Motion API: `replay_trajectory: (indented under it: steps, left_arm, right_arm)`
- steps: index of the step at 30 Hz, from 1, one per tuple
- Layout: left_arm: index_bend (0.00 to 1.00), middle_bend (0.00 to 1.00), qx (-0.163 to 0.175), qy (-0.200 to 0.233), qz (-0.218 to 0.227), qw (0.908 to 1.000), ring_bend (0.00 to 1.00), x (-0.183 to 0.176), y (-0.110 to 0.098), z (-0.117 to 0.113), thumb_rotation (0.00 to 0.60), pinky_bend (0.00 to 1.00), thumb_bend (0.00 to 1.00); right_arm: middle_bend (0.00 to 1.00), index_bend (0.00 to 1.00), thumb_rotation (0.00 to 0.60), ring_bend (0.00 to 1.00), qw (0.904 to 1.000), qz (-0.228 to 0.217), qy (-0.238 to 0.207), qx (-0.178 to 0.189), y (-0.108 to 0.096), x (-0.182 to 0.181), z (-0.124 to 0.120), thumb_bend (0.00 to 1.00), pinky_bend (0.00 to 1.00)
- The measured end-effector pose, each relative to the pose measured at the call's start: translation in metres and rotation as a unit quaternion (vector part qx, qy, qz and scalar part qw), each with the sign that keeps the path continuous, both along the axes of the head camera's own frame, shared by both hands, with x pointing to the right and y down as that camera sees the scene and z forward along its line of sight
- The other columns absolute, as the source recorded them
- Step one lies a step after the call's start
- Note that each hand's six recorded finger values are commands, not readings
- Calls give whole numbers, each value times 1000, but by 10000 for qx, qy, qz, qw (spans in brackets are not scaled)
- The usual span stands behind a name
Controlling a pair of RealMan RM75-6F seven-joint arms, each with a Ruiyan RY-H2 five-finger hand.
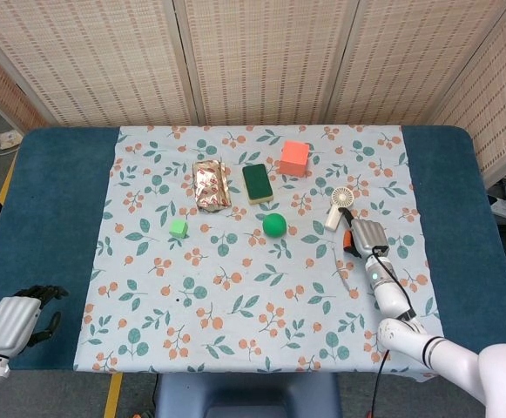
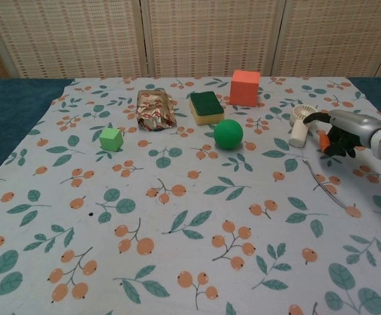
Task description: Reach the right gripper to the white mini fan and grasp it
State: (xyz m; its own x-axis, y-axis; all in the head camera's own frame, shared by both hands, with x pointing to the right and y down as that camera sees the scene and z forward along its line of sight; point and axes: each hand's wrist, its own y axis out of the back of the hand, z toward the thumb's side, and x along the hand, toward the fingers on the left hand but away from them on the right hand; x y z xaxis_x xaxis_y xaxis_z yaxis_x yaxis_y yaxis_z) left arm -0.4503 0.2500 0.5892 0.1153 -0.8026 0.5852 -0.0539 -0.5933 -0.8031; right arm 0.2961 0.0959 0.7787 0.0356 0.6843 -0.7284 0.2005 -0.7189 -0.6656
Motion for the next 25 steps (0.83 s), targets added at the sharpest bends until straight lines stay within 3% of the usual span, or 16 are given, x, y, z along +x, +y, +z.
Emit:
replay_trajectory:
  steps: [4, 10, 14, 25]
  left_arm:
    - [349, 375, 10, -3, -3, 10000, 326, -1, 0, 0, 600, 432, 469]
    - [349, 375, 31, -21, -34, 10000, 326, -2, 0, -1, 600, 433, 470]
    - [349, 375, 52, -36, -41, 10000, 326, -1, -1, -2, 600, 433, 470]
    - [349, 377, -4, -38, -6, 10000, 327, 3, -3, 7, 600, 434, 469]
  right_arm:
    - [841, 117, 600, 719, 9998, -133, -35, 173, -1, -2, -10, 763, 712]
    - [841, 117, 600, 720, 9954, -581, 2, 757, 2, -2, -39, 762, 712]
    - [841, 118, 600, 720, 9900, -905, -75, 1078, 18, 0, -61, 762, 712]
    - [841, 124, 600, 720, 9807, -1476, -218, 1263, 70, 27, -105, 762, 712]
